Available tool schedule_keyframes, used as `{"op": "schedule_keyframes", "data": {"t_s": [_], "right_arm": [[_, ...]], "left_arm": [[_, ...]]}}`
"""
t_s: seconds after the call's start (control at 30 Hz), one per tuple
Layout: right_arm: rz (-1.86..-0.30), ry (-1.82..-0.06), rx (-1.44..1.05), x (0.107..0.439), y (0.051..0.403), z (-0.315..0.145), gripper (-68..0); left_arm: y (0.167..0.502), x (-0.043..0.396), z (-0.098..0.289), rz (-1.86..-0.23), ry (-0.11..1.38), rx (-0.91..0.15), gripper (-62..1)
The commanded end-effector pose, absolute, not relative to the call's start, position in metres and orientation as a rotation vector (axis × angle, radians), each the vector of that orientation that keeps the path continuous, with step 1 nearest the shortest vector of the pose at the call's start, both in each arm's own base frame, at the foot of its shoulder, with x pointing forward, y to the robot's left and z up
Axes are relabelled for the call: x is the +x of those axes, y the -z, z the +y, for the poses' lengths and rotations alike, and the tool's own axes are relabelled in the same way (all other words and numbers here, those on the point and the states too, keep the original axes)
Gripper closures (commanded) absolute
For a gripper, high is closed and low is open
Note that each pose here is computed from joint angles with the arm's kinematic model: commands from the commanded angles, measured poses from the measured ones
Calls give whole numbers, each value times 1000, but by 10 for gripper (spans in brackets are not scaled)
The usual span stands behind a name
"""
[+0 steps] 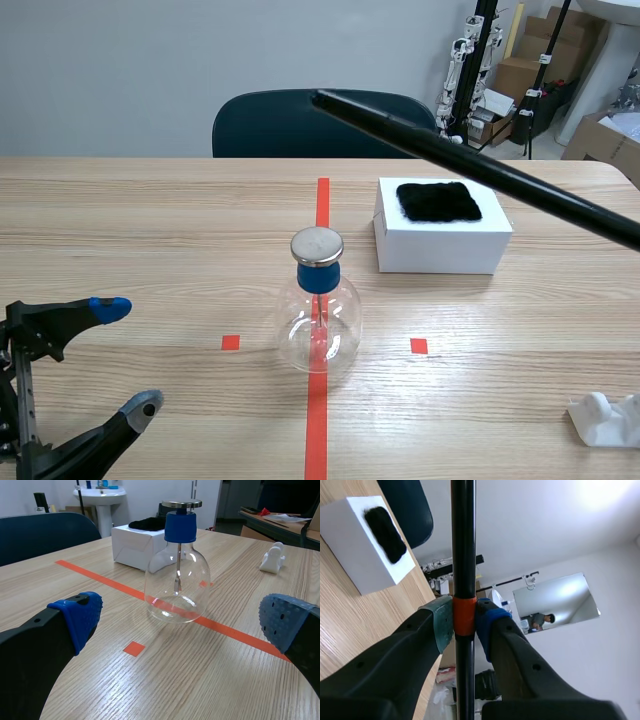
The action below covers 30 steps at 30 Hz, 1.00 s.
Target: Do the electroscope experiment. pick up the black charging rod
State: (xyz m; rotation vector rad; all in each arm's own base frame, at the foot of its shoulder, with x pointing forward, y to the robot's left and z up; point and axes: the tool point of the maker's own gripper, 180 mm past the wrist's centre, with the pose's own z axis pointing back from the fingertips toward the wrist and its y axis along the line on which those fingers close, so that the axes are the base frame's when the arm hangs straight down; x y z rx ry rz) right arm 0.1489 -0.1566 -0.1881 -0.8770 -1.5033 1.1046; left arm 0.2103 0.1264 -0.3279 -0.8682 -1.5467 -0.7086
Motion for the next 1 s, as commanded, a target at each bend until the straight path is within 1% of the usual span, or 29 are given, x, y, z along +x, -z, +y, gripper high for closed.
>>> {"op": "schedule_keyframes", "data": {"t_s": [0.0, 0.23, 0.33, 0.47, 0.97], "right_arm": [[-1536, -1086, -895, 151, 183, -159, 2], [-1567, -1163, -819, 137, 199, -149, 2], [-1612, -1142, -788, 134, 196, -146, 2], [-1658, -1160, -764, 131, 192, -139, 2], [-1687, -1178, -749, 129, 190, -134, 3]], "left_arm": [[320, 214, 129, -1583, 704, -869, -623], [320, 214, 129, -1583, 704, -870, -623], [320, 214, 129, -1583, 704, -870, -623], [320, 214, 129, -1583, 704, -870, -623], [320, 214, 129, -1583, 704, -870, -623]]}}
